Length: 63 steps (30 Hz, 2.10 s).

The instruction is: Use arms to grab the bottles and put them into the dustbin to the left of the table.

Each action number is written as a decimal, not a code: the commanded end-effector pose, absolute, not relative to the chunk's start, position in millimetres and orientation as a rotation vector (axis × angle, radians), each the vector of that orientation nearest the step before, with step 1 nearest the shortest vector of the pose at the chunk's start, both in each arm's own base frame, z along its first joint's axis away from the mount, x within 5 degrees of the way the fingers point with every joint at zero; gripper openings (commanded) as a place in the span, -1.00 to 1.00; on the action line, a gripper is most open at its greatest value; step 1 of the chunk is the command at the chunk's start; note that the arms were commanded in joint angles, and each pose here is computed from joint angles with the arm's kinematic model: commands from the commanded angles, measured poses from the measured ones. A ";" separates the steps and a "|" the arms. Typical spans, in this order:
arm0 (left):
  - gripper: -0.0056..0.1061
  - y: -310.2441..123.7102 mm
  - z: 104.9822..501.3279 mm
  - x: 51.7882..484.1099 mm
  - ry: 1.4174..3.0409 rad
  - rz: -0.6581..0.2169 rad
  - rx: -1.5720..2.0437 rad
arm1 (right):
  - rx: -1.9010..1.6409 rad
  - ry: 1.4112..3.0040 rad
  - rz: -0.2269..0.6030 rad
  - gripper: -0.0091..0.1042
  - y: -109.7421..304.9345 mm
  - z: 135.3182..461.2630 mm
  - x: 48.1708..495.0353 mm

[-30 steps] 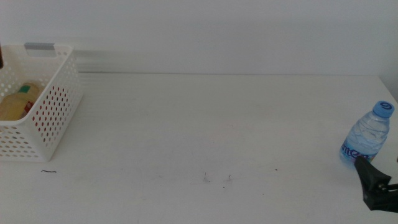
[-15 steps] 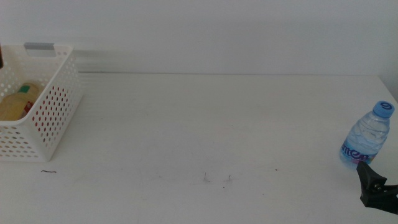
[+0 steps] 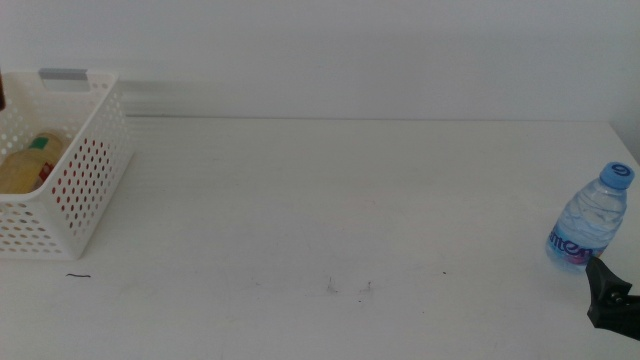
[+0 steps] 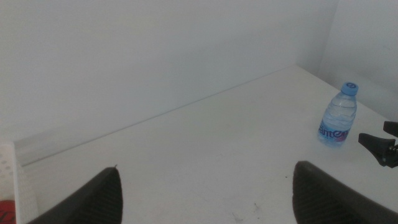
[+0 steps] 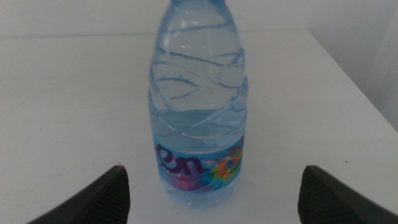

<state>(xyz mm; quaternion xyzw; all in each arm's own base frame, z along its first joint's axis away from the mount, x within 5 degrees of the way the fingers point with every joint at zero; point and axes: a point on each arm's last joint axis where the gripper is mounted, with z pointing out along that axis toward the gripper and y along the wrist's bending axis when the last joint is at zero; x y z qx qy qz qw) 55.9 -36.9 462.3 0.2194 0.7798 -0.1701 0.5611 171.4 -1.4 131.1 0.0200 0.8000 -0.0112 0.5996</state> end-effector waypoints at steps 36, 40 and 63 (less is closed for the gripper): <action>0.78 -36.6 463.4 55.9 1.824 -0.401 0.510 | -0.176 1.699 0.201 -0.88 70.6 136.7 302.8; 0.78 -36.5 463.6 56.0 1.822 -0.399 0.509 | -0.309 1.737 0.292 -0.88 126.6 145.4 337.9; 0.78 -36.5 463.8 56.1 1.820 -0.400 0.509 | -0.570 1.834 0.375 0.13 248.8 114.1 418.1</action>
